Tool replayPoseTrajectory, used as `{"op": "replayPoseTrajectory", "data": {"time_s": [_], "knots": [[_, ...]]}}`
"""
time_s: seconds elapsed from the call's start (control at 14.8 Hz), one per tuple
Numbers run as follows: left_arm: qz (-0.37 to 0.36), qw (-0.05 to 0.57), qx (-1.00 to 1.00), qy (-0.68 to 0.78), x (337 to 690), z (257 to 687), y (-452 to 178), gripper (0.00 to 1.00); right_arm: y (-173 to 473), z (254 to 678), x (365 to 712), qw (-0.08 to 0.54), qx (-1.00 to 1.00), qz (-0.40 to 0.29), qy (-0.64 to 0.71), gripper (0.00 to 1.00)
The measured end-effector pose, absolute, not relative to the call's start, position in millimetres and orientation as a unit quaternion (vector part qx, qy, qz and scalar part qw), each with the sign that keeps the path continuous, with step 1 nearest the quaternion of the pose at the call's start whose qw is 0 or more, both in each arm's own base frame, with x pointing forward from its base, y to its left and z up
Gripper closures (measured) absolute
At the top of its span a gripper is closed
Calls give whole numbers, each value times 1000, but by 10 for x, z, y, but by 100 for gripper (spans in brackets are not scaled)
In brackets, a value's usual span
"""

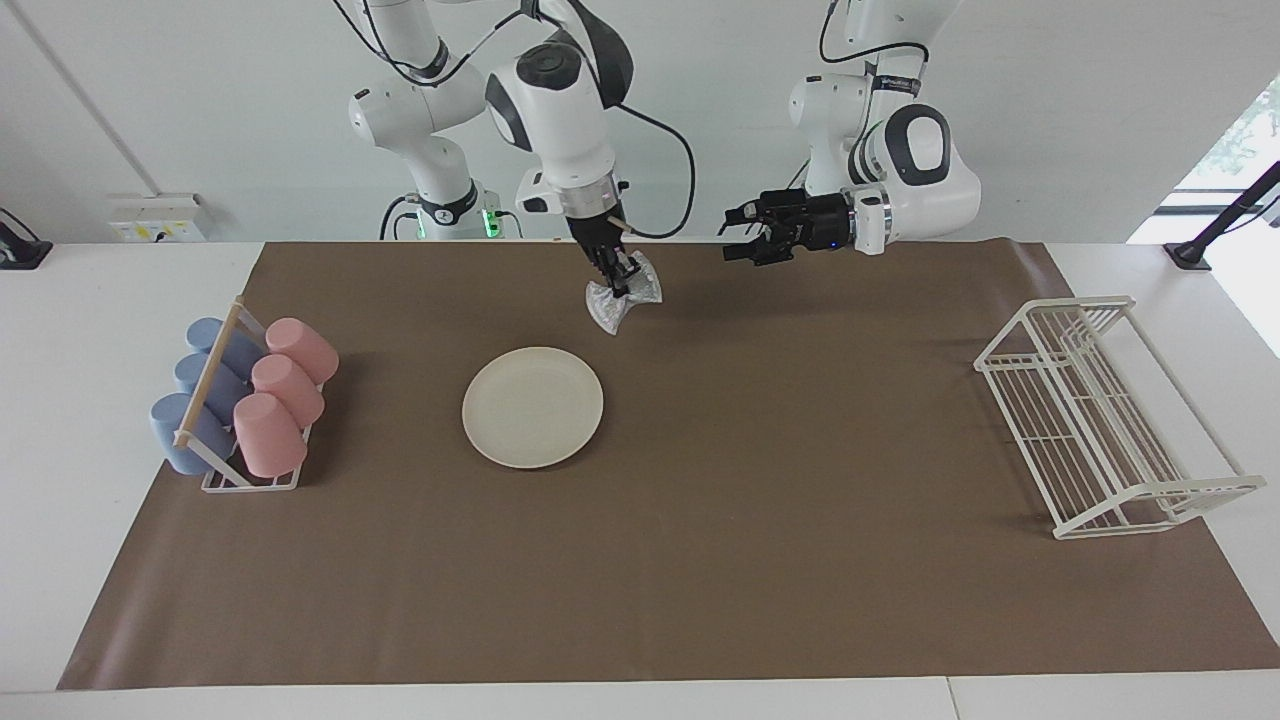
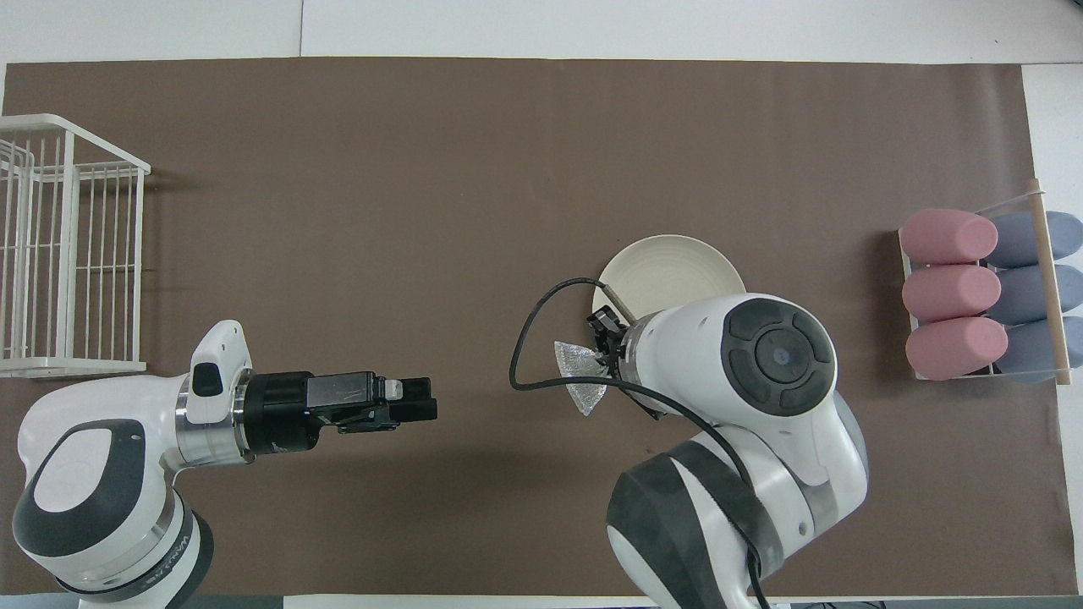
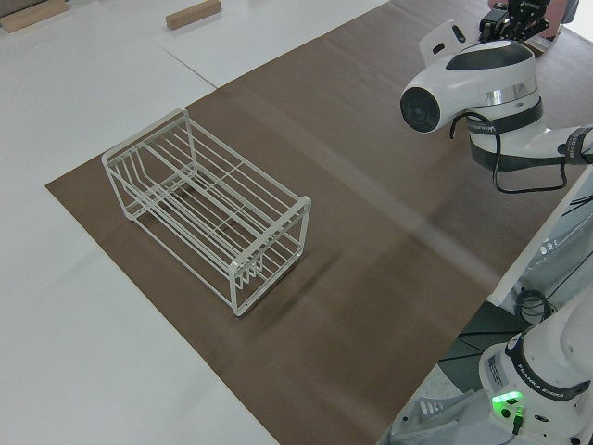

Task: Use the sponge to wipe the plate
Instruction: 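Rub the scrubber around the plate surface with the right gripper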

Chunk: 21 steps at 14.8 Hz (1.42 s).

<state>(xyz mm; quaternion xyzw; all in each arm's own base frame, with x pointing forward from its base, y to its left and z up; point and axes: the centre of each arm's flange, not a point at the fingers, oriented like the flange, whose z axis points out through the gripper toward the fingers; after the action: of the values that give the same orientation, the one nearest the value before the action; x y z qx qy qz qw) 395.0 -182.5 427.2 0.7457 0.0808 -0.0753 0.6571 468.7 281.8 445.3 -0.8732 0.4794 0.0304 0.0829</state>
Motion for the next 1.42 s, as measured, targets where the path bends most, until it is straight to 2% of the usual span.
{"op": "replayPoseTrajectory", "data": {"time_s": [0.27, 0.4, 0.67, 0.94, 1.28, 1.42], "knots": [[-45, 634, 765, 103, 4017, 4224, -1763, 0, 2466, 3648, 4944, 109, -857, -4, 504, 91], [-32, 603, 791, 97, 4028, 4198, -1746, 0, 2323, 3444, 4930, 100, -856, -3, 507, 91], [-27, 517, 852, 75, 4098, 4247, -1576, 0, 2250, 3283, 4866, 91, -855, 2, 511, 91], [-23, 402, 913, 64, 4269, 4432, -1248, 0, 2182, 3052, 4930, 99, -871, -13, 480, 91], [-14, 273, 961, 31, 4344, 4505, -1006, 0, 1495, 3045, 5190, 96, -896, -34, 431, 91], [-16, 227, 973, 22, 4342, 4473, -936, 0, 1460, 3040, 5200, 95, -898, -35, 428, 91]]}}
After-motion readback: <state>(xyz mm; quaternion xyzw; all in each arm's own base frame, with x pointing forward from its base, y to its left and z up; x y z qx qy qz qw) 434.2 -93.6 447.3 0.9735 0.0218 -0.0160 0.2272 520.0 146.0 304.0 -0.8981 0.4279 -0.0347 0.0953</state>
